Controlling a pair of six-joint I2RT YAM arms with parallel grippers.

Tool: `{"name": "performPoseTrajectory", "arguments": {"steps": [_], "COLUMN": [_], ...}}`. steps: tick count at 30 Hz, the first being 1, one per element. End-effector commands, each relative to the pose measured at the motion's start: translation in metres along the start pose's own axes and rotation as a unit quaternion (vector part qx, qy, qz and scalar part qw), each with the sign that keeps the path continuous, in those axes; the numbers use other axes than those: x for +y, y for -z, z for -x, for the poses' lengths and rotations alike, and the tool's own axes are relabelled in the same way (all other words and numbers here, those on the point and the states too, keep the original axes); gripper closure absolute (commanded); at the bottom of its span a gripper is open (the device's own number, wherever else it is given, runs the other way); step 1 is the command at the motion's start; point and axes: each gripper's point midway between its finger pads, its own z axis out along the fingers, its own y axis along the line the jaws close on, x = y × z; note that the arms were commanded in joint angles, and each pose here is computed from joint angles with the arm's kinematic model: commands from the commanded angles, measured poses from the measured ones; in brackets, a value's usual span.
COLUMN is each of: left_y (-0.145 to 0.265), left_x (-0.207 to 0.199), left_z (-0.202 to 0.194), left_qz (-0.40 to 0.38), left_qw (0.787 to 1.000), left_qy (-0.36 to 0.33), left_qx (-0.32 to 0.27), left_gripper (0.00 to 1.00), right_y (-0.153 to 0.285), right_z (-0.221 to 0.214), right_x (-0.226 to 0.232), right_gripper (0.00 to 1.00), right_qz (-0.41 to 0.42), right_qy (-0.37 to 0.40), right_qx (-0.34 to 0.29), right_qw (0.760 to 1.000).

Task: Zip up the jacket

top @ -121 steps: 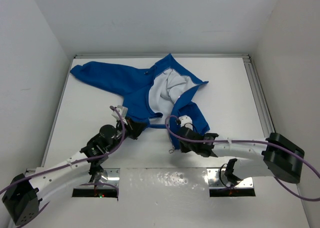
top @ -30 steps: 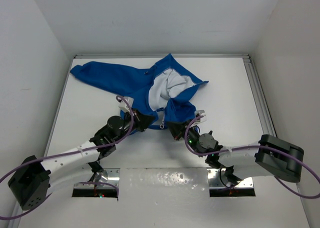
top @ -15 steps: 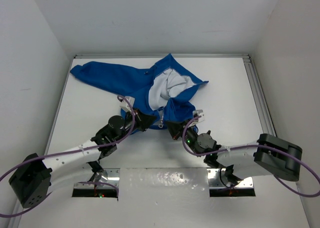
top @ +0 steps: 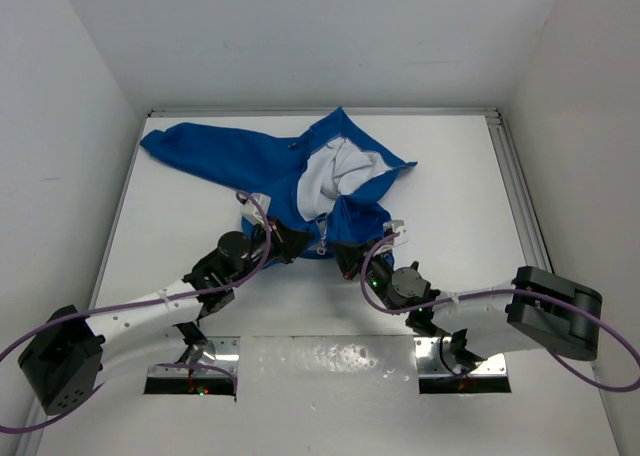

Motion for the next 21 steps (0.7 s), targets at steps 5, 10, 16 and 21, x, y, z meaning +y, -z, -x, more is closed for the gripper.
{"name": "performPoseTrajectory", "arguments": {"steps": [5,10,16,21], "left_y": [-0.0023,-0.0020,-0.0011,-0.0018], "left_x": [-0.0329,-0.0326,-0.0334,-0.0337], "left_z": [0.0275,0.0273,0.0266,0.0248], "left_qz": [-0.051,-0.050,-0.052,-0.053], "left_qw": [0.998,0.998,0.998,0.998], "left_qy": [0.003,0.002,0.002,0.002], "left_qx": [-0.043,-0.044,-0.043,-0.041], "left_gripper": [1.00,1.00,1.00,1.00], "right_y": [-0.0054,-0.0058,-0.0075,-0.0092], "right_z": [0.0142,0.0133,0.0129,0.0128], "right_x": [0.0121,0.0121,0.0122,0.0156], "right_gripper": [1.00,1.00,1.00,1.00], "right_qz": [0.004,0.002,-0.003,0.000], "right_qy": [-0.002,0.003,0.010,0.013], "right_qx": [-0.029,-0.029,-0.030,-0.030], "right_qw": [1.000,1.000,0.999,0.999]}}
